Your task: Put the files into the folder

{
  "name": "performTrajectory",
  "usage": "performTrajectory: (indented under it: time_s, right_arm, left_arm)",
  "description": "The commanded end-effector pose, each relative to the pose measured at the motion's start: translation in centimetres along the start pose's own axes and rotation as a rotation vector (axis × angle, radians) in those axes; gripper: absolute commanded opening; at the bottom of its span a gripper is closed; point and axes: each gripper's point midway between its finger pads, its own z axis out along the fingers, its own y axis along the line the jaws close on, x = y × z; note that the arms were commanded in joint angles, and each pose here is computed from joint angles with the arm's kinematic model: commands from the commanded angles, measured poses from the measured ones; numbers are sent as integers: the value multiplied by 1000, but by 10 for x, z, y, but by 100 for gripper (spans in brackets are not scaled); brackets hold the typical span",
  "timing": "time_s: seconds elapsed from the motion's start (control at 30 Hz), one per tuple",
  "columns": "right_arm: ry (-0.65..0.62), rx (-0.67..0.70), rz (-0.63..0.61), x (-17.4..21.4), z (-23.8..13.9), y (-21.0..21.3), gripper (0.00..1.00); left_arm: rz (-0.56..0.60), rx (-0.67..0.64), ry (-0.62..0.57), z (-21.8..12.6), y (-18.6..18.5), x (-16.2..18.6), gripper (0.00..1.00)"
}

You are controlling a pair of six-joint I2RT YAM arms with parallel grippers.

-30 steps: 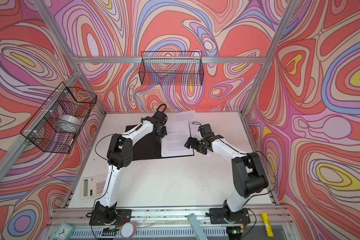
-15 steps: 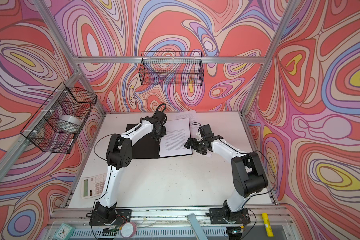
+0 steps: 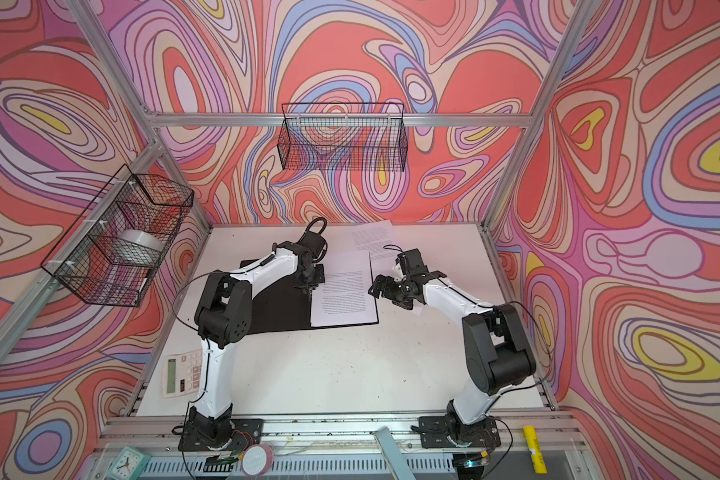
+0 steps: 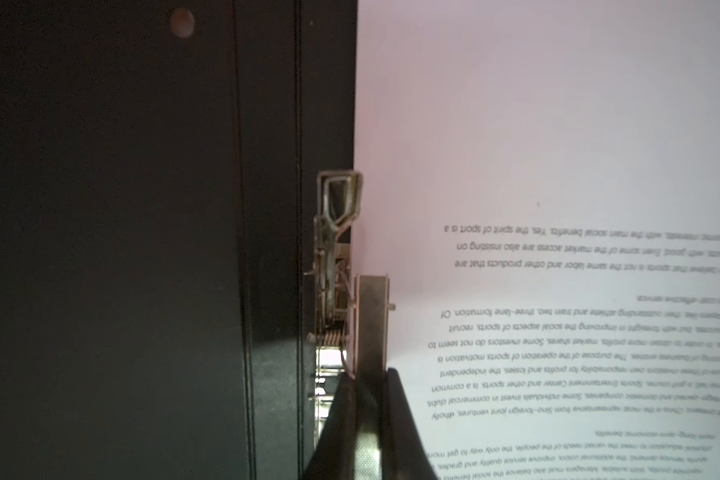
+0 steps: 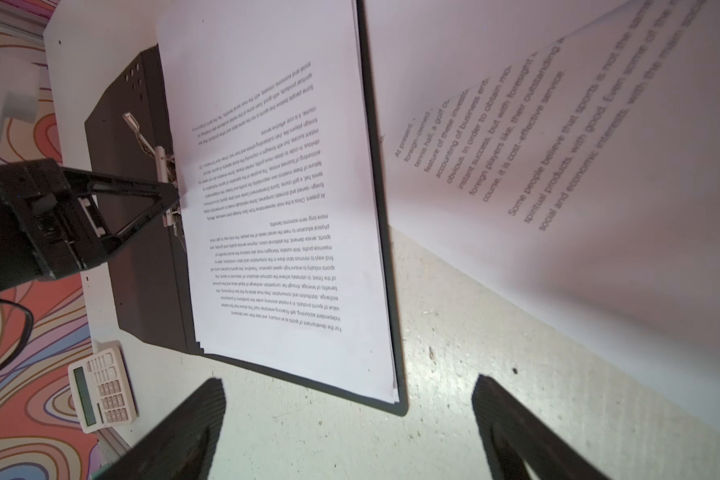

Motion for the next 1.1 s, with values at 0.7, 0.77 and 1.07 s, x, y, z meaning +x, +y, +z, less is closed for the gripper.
performTrajectory:
  time_s: [0.7,0.77,1.07]
  right_arm:
    - [-156,139,252,-50,-21,-76,98]
    - [-164,156,255,-54,-23,-79,98]
    - [-224,238,317,-82,-31,-117,98]
  left_arm:
    - [60,73,5,-41,16,60,9]
    - [62,76,-6,-45,14,56,11]
    - [107,153,-62,-88,-2,38,46]
